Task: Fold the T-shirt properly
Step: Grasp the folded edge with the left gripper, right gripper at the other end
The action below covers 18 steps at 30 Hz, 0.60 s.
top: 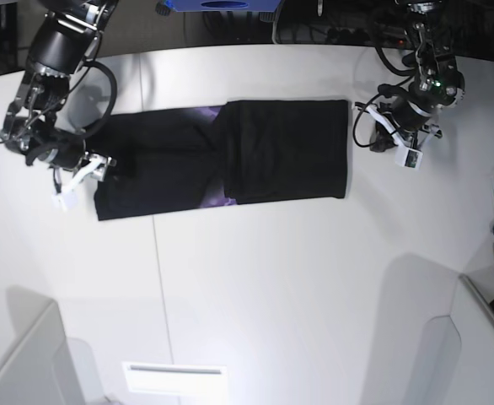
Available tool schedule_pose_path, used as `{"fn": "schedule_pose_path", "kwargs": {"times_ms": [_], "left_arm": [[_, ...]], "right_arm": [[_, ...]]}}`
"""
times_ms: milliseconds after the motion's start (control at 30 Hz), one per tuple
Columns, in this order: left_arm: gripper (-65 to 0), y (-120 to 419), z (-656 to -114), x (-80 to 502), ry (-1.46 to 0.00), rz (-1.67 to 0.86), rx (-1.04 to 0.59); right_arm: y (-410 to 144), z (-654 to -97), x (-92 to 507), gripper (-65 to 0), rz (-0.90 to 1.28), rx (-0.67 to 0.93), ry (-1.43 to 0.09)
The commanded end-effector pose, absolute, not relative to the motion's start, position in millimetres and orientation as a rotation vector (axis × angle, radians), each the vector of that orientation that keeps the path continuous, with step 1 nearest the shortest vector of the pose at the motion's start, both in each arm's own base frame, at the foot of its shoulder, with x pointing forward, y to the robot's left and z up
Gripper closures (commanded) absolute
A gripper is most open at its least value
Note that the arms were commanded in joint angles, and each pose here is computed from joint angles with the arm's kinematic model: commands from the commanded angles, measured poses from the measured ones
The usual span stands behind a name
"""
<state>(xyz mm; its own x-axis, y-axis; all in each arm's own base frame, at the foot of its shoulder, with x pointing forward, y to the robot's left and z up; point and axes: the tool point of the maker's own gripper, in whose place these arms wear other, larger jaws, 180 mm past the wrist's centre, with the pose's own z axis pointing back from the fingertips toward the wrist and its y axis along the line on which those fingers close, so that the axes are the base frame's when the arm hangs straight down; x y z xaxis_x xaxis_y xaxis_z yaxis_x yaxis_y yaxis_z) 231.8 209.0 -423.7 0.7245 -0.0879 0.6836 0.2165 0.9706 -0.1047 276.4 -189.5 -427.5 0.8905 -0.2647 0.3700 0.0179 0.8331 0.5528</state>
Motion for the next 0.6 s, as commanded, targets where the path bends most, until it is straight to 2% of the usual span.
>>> {"fn": "schedule_pose_path", "kwargs": {"times_ms": [0,133,167,233,400,467,567], "left_arm": [[0.0,209.8,-416.6,236.0,-0.766,-0.181,-0.181],[0.0,209.5,-418.1,235.2,-0.762,-0.177,-0.183],[0.0,209.0,-417.9,235.8,-0.763,-0.179,-0.184],[0.0,208.0,-417.8,236.4,-0.764,-0.179,-0.186],[0.0,201.1,-419.1,236.5,-0.768,-0.165,-0.202],[0.0,199.0,-420.4,237.2,-0.769,-0.157,-0.209],[0.0,196.0,-421.2,237.4,-0.769,-0.155,-0.216]], "right_arm": [[-194.4,-423.3,280.0,-40.2,-0.140,0.550,-0.461],[-183.6,-425.1,280.4,-39.6,-0.099,0.555,-0.443],[-182.9,-424.4,282.4,-37.7,-0.099,0.555,-0.453],[-183.2,-423.2,285.7,-31.4,-0.108,0.555,-0.475],[-183.8,-428.3,284.9,-11.0,-0.121,0.561,-0.465],[-184.3,-429.1,287.1,-0.6,-0.132,0.564,-0.477],[-185.5,-428.3,289.6,0.0,-0.137,0.562,-0.495]]}}
